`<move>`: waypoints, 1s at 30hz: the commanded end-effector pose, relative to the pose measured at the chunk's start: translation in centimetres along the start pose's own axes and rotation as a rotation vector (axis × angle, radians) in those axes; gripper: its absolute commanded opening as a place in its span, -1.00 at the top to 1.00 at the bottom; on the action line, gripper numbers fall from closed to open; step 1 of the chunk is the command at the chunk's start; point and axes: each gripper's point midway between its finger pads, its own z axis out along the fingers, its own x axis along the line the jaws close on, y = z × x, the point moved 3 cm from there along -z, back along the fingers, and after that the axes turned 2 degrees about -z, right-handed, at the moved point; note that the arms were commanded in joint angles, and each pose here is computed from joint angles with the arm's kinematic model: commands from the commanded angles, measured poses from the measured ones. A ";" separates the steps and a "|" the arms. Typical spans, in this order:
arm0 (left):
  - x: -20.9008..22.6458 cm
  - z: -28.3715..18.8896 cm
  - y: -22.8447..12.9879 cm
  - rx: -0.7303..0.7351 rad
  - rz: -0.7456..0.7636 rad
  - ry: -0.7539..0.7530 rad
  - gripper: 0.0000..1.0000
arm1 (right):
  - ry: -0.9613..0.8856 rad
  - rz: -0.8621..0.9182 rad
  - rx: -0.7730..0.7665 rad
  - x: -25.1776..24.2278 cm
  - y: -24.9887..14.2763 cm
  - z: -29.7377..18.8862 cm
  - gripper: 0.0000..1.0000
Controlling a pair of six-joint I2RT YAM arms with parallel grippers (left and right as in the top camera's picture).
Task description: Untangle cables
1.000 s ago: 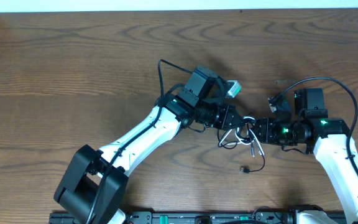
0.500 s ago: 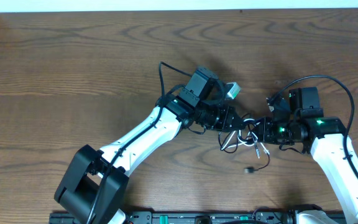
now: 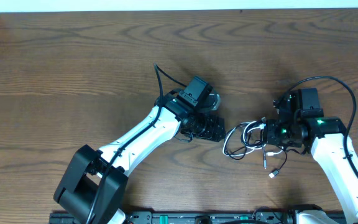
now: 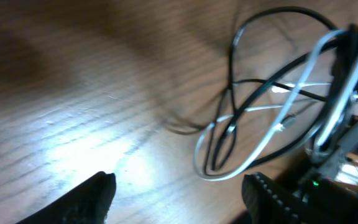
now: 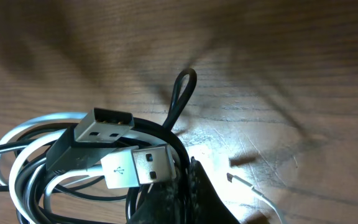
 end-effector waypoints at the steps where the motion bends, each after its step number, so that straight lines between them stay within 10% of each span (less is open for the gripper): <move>1: 0.9 -0.2 0.1 -0.026 0.021 0.059 -0.55 | -0.004 0.043 0.001 -0.1 0.1 0.1 0.98; 19: -2.2 2.1 -1.9 0.015 0.322 0.039 -0.59 | 0.112 0.041 0.017 1.6 -0.1 0.0 0.98; 30: 0.0 4.8 0.6 -0.074 0.339 0.149 -0.19 | 0.164 0.041 0.032 2.3 -0.3 -0.1 0.98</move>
